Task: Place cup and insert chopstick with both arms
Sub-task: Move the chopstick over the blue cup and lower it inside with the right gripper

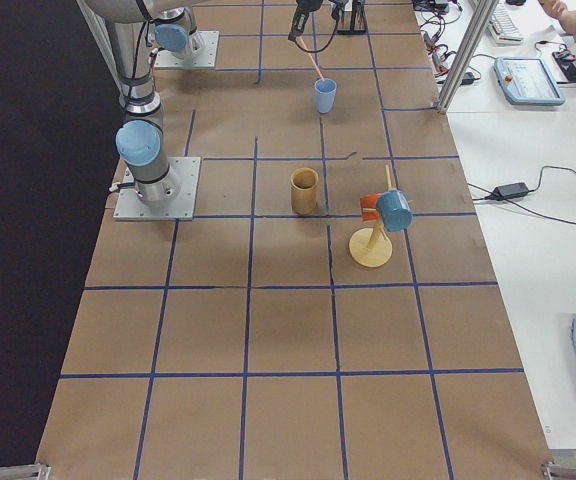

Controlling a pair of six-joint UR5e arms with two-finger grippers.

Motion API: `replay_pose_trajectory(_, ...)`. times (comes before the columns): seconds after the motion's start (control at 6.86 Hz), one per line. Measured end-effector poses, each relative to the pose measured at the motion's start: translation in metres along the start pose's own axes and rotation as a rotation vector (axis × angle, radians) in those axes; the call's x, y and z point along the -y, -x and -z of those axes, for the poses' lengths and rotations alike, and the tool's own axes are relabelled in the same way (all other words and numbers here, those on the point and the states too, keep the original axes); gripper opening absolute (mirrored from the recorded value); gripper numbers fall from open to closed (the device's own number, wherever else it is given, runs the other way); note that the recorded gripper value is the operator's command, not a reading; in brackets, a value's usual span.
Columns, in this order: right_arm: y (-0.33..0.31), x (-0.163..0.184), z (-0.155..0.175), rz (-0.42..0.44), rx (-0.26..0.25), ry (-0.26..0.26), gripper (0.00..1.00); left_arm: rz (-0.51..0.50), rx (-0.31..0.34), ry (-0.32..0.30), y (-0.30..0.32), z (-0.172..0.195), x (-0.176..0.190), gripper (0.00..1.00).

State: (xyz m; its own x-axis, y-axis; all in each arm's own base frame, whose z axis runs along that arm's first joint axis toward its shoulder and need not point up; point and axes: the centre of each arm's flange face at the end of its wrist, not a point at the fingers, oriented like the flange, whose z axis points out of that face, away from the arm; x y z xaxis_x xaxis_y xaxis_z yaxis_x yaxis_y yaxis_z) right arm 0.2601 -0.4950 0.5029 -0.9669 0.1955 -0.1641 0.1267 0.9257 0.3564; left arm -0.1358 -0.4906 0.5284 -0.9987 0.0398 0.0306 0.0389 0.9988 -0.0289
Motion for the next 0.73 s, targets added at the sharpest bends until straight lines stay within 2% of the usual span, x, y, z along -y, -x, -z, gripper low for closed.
replay_pose_trajectory(0.44,0.035,0.02,-0.022,-0.053,0.068,0.075,0.18,0.0,0.008,0.002,0.001,0.0,-0.003,1.0)
replay_pose_trajectory(0.73,0.049,0.04,-0.043,-0.075,0.069,0.1,0.18,0.001,0.008,0.002,0.001,-0.001,-0.005,1.0)
